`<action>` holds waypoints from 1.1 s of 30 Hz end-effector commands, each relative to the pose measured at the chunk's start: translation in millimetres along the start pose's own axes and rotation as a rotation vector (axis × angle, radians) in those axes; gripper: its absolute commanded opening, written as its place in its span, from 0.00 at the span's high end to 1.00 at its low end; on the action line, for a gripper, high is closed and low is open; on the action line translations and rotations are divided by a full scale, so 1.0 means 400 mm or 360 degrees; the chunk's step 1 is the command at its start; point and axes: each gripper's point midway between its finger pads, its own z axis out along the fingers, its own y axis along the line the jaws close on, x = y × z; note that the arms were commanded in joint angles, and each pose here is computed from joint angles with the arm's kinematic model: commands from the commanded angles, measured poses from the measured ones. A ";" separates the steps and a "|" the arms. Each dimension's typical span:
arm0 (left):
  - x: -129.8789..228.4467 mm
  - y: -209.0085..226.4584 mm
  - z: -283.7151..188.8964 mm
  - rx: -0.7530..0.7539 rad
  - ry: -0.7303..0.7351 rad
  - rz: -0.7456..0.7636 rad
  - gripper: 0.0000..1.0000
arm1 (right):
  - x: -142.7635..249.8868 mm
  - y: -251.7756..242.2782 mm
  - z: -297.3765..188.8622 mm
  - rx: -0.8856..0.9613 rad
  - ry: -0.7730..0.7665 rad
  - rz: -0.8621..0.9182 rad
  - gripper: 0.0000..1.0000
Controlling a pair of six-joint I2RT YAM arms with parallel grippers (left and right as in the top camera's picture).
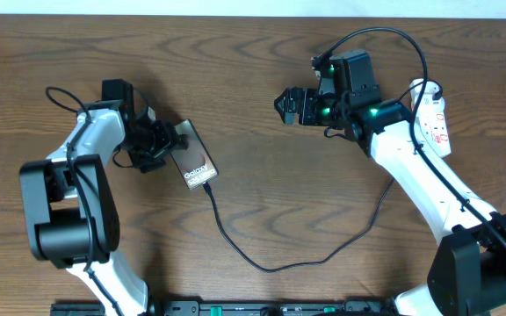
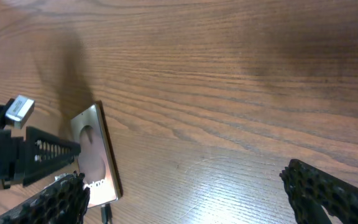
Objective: Plug charger to phone and switch on socket
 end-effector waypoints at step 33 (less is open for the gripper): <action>0.086 -0.311 -0.489 0.0665 -0.0732 0.0655 0.05 | -0.157 -0.278 -0.544 0.0405 -0.0457 0.0356 0.01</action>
